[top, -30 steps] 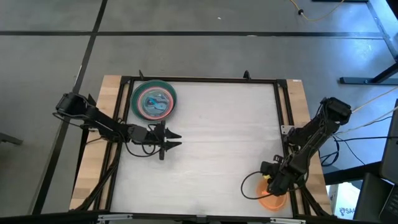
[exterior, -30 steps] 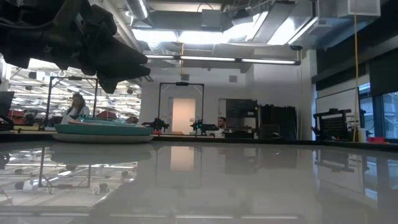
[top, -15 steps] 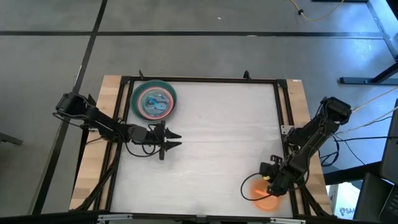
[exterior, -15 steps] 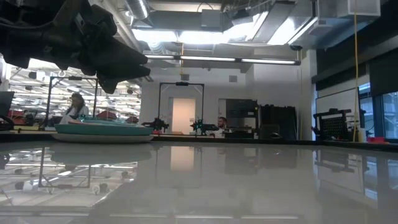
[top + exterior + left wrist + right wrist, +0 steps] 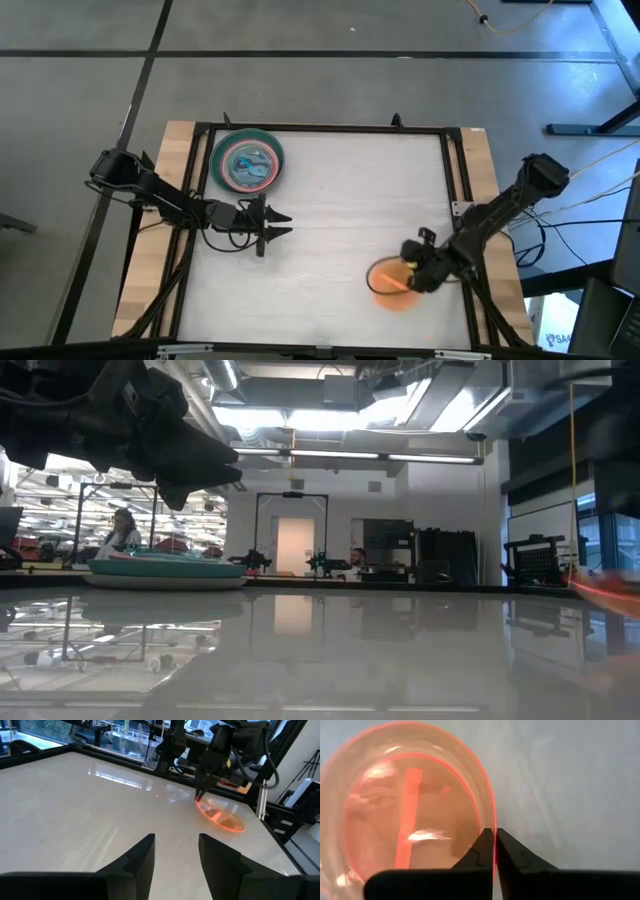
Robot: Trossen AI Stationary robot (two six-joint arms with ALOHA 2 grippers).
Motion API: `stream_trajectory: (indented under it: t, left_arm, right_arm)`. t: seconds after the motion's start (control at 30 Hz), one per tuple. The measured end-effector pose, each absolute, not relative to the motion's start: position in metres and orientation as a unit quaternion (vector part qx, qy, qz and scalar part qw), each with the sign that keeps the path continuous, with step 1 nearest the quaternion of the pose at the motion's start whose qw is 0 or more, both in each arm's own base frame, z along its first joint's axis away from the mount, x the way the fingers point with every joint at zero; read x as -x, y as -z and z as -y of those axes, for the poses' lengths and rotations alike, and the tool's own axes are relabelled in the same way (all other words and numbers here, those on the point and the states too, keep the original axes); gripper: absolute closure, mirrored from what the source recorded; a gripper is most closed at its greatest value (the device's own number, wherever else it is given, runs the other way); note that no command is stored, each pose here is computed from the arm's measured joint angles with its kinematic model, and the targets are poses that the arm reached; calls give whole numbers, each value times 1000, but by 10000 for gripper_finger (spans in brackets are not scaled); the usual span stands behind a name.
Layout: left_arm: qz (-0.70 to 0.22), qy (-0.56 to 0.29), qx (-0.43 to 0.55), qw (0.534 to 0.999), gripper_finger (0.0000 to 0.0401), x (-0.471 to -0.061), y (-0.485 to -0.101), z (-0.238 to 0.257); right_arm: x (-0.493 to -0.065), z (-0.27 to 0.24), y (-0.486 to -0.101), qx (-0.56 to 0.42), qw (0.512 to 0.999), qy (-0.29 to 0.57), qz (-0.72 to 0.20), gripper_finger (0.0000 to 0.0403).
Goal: Stack plastic plates
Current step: Stack the light orange plate on top of the light blue plate
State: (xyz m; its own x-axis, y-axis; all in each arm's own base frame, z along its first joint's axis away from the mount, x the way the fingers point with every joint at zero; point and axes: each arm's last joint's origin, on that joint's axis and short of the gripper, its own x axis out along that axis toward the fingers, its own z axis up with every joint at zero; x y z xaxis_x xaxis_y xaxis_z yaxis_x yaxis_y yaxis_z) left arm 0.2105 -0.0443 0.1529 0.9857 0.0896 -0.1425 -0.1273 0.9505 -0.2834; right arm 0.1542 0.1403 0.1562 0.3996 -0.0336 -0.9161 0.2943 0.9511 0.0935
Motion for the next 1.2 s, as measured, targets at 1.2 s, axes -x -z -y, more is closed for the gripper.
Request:
stream_trajectory:
  t: [1.2]
  left_arm:
    - [-219, 7, -69, 973, 255, -319, -135, 70]
  right_arm:
    - [-273, -42, -151, -93, 928, 176, -317, 245]
